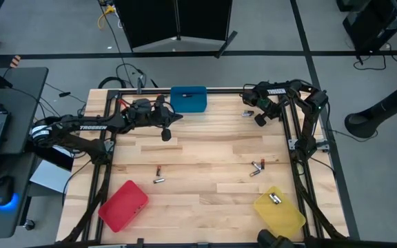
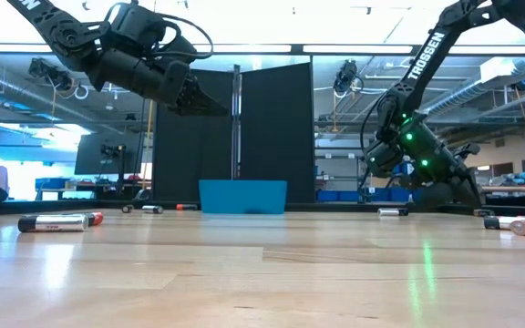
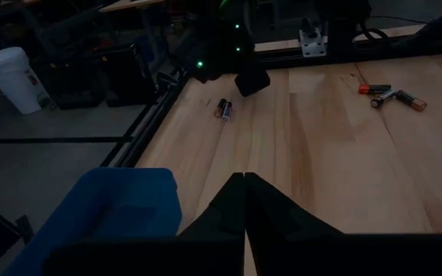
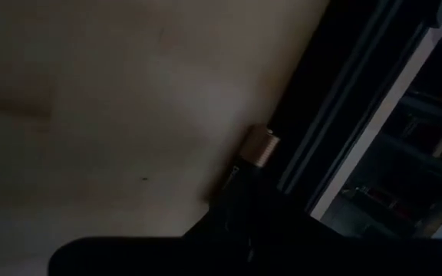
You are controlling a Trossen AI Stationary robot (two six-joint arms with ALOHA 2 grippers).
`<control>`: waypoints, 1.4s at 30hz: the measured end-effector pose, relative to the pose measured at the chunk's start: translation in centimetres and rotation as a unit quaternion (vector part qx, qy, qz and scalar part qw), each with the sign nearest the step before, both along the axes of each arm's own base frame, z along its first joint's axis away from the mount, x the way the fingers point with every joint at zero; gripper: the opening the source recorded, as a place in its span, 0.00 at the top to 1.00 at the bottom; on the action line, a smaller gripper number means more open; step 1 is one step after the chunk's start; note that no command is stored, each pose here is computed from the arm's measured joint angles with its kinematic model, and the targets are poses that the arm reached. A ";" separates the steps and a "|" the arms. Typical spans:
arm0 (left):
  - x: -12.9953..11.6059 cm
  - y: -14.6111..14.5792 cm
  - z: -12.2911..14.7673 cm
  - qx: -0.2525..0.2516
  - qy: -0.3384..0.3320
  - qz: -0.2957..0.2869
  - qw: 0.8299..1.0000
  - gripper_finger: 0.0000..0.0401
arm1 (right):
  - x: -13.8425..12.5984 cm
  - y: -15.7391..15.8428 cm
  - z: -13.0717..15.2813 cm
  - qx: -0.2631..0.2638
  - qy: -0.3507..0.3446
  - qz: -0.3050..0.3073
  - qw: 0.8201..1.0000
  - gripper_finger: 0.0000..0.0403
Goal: Sort batteries
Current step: Put the black-brown battery into the blue bin
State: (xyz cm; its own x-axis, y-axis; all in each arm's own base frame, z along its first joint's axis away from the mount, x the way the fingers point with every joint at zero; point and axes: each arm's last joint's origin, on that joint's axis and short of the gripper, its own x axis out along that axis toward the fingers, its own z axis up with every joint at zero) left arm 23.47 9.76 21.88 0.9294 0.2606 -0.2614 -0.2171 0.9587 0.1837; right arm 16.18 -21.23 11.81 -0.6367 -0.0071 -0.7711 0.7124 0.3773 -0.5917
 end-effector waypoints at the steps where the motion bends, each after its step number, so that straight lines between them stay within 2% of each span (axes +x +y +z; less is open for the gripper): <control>1: 0.0 0.0 0.0 0.000 0.000 0.000 1.000 0.97 | 0.0 0.0 -0.1 0.005 -0.001 0.007 1.000 0.98; 5: 0.0 0.0 0.0 0.000 0.000 0.000 1.000 0.97 | 0.2 0.3 -0.2 0.040 -0.007 0.045 0.998 0.98; 10: 0.0 0.0 0.0 0.001 0.000 0.000 1.000 0.97 | -0.1 0.8 0.6 0.067 0.025 0.036 0.997 0.98; 17: 0.0 0.0 0.0 0.002 0.000 0.000 1.000 0.97 | -0.4 0.7 0.7 0.112 0.029 0.078 0.990 0.98; 24: 0.0 0.0 0.0 0.004 0.003 -0.001 1.000 0.97 | -0.4 0.7 0.3 0.131 0.038 0.084 0.987 0.98; 42: -0.1 0.1 -0.3 0.012 0.021 0.016 1.000 0.97 | 0.0 -0.2 0.3 0.151 -0.004 0.095 0.984 0.98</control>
